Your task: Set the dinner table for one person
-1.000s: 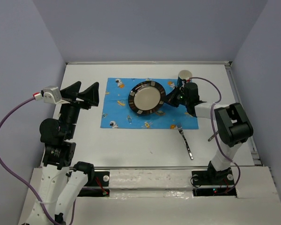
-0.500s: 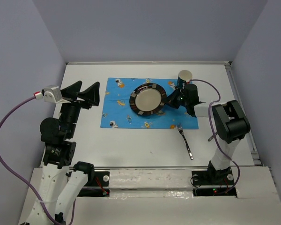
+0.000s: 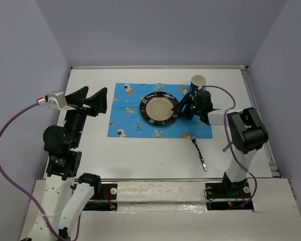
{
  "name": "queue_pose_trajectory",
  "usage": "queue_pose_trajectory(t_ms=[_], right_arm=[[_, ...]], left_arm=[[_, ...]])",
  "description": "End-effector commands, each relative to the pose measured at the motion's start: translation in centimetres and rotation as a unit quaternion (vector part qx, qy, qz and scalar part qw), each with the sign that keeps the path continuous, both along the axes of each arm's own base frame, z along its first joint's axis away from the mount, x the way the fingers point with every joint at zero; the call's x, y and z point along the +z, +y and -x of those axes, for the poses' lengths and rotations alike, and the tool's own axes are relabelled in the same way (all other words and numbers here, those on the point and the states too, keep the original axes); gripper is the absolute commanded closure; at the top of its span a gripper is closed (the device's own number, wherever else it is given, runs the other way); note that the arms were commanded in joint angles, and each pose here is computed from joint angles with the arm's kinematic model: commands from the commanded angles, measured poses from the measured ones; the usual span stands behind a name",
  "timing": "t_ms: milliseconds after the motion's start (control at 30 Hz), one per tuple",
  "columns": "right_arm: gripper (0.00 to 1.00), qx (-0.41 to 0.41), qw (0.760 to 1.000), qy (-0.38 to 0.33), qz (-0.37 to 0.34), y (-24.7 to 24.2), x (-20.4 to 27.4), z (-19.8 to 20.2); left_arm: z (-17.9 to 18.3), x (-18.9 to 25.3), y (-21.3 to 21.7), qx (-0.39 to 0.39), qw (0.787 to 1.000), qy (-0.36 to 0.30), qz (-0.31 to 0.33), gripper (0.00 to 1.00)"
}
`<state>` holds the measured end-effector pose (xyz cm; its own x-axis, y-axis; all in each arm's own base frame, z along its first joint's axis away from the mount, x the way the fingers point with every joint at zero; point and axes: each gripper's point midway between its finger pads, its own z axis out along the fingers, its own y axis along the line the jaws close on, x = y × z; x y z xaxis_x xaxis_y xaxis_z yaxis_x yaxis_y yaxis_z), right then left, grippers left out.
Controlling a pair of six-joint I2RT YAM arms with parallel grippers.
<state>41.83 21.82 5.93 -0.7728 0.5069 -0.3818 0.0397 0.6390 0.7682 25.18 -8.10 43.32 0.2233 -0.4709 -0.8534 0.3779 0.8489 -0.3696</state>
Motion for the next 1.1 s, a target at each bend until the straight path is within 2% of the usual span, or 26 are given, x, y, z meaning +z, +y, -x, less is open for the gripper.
queue_pose_trajectory(t_ms=[0,67,133,333,400,433,500,700,867,1067], right_arm=[[0.28,-0.006,0.997,-0.058,0.043,-1.3,3.4,-1.2],[0.2,-0.011,0.996,-0.069,0.046,-1.9,4.6,-0.9],[0.17,0.001,0.996,-0.073,0.049,-2.0,4.8,0.3],[0.16,-0.019,0.988,-0.083,0.129,-5.6,6.2,4.3],[0.17,-0.026,0.984,-0.033,0.173,-7.5,4.1,7.1],[0.18,-0.037,0.981,-0.033,0.187,-8.3,4.6,7.9],[0.19,-0.051,0.975,0.027,0.214,-10.2,2.3,11.1],[0.25,-0.077,0.962,0.119,0.233,-12.5,-0.5,17.6],[0.25,-0.059,0.952,0.194,0.23,-12.5,-2.8,21.1],[0.28,-0.032,0.951,0.219,0.214,-11.6,-3.3,22.1]], left_arm=[[0.5,1.2,-0.4,-0.012,1.0,-0.028,0.007,0.01],[0.6,1.2,-0.4,-0.013,0.999,-0.029,0.007,0.01],[0.7,1.3,-0.5,-0.015,0.999,-0.03,0.006,0.01],[0.9,1.4,-0.6,-0.015,0.999,-0.032,0.005,0.01],[1.0,1.6,-0.8,-0.018,0.999,-0.034,0.005,0.01],[1.1,1.6,-0.8,-0.019,0.999,-0.034,0.005,0.01],[1.3,1.7,-0.8,-0.02,0.999,-0.037,0.005,0.01],[1.9,2.0,-1.1,-0.027,0.999,-0.042,0.006,0.01],[2.2,2.2,-1.3,-0.031,0.998,-0.046,0.007,0.01],[2.7,2.5,-1.2,-0.034,0.998,-0.051,0.009,0.01]])
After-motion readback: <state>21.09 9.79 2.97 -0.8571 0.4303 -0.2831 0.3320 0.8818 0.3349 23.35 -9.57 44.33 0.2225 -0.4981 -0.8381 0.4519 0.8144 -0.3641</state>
